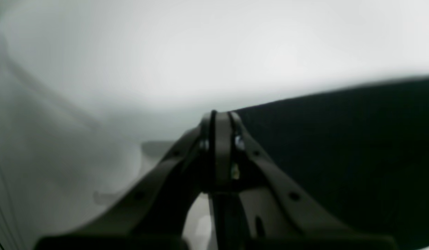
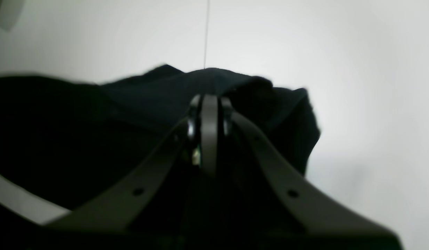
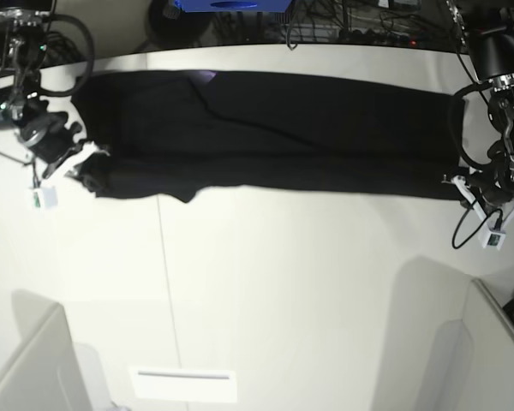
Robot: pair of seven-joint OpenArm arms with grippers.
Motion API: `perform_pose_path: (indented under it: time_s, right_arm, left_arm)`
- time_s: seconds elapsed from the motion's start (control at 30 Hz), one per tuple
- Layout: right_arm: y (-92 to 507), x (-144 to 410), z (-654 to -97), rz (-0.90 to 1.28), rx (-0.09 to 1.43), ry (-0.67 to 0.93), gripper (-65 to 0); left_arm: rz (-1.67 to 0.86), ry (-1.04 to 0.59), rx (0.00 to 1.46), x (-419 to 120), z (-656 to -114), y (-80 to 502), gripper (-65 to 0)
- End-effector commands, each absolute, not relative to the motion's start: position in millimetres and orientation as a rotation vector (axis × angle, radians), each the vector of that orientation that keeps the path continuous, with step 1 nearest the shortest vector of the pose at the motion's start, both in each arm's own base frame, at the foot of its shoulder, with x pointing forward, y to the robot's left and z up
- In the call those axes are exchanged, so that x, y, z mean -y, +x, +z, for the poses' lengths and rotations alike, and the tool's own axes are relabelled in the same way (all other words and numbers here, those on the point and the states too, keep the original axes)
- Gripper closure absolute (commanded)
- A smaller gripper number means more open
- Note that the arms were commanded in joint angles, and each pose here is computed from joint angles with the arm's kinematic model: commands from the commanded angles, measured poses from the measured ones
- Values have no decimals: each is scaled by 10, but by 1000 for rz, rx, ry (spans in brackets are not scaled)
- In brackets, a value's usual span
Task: Fold the T-shirt properly
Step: 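Lift both hem corners and fold them over toward the collar edge, then release the hem on the collar edge and raise both grippers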
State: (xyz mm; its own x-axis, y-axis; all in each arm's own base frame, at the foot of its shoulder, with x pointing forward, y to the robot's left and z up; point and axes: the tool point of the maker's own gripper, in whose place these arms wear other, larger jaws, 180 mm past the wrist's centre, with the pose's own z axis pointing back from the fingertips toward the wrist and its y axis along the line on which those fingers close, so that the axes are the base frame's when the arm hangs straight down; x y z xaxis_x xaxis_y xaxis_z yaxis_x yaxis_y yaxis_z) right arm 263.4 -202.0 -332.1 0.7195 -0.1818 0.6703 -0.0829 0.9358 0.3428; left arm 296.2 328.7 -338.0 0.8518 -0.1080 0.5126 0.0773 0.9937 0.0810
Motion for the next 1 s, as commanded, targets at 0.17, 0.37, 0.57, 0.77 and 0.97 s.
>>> perform_pose_path:
  time_s: [0.17, 0.37, 0.57, 0.77, 0.97]
  right_arm:
    - [2607, 2042, -3278, -82, 798, 369, 0]
    - [2499, 1944, -3252, -39, 737, 376, 0]
    - [2307, 1987, -3307, -78, 666, 368, 0]
    - [2135, 2026, -3411, -80, 572, 357, 0]
    - [2040, 2025, -3473, -84, 543, 355, 0]
  left_arm:
    - [-115, 83, 555, -3360, -3321, 2925, 0]
    - [-130, 91, 556, -3343, -3301, 2895, 0]
    - [-161, 107, 573, -3288, -3222, 2881, 0]
    - [-164, 109, 529, -3296, -3342, 2737, 0]
    - [-143, 117, 513, -3372, -3369, 2632, 0]
